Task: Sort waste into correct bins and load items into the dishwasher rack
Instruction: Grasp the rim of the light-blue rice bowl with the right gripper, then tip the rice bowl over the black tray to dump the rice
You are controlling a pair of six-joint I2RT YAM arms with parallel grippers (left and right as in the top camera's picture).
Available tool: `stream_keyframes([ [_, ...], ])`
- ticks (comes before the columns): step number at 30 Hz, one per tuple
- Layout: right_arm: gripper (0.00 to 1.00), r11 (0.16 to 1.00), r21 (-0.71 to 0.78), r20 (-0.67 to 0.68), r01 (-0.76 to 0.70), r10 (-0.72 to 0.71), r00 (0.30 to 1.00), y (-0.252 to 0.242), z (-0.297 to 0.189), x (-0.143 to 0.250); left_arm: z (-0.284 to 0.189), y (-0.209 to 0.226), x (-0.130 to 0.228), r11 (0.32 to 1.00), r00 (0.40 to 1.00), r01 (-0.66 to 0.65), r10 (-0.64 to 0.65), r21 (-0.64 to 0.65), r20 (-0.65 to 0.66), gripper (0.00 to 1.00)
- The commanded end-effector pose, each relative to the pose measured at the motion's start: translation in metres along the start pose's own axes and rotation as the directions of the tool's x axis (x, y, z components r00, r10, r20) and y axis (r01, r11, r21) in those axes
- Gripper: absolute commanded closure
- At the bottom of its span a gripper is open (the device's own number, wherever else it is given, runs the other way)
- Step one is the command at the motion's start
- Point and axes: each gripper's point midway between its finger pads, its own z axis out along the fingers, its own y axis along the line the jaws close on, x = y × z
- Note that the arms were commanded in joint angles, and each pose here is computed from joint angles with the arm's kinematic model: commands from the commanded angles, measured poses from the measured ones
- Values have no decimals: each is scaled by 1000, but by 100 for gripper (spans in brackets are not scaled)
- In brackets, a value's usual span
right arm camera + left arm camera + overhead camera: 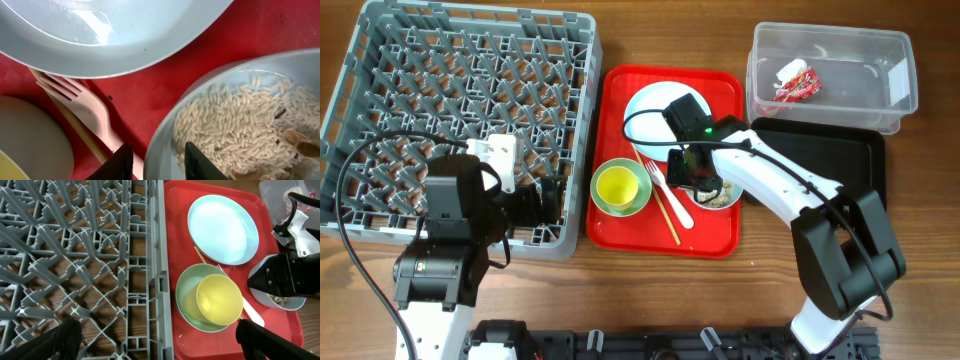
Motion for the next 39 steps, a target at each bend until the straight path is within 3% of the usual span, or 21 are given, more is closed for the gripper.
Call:
stream_keyframes([
  [1, 64, 1000, -17, 15, 2, -2, 1000, 5, -3, -4, -4, -3, -5, 1000, 1000, 3, -3, 13, 15, 0],
  [7, 64, 1000, -1, 57, 0, 0, 998, 1, 1, -11, -4, -3, -5, 1000, 1000, 3, -3, 13, 14, 0],
  [9, 65, 1000, -2, 60, 0, 0, 998, 2, 1, -11, -4, -3, -4, 1000, 1000, 4, -4, 12, 11, 0],
  [11, 73, 1000, -6, 66, -1, 1, 998, 3, 1, -13, -4, -3, -4, 1000, 1000, 4, -4, 13, 11, 0],
  [18, 75, 1000, 18, 52, -2, 2, 999, -4, 6, -7, -4, -3, -3, 1000, 1000, 6, -6, 12, 4, 0],
  [22, 95, 1000, 19, 49, -6, 5, 999, -5, 6, -6, -4, -3, -3, 1000, 1000, 6, -6, 12, 4, 0],
  [26, 96, 1000, 30, 28, -6, 5, 1000, -6, 3, -2, -4, -3, -3, 1000, 1000, 6, -6, 12, 4, 0],
  [29, 96, 999, 26, 35, 30, -31, 999, 1, -25, -11, -4, -3, -3, 1000, 1000, 6, -6, 12, 4, 0],
  [33, 96, 995, -45, 145, 85, -78, 986, 19, -79, -31, -4, -3, -3, 1000, 1000, 6, -6, 12, 4, 0],
  [39, 96, 981, -188, 222, 52, -10, 975, 1, -132, -49, -4, -3, -3, 1000, 1000, 5, -5, 12, 4, 0],
])
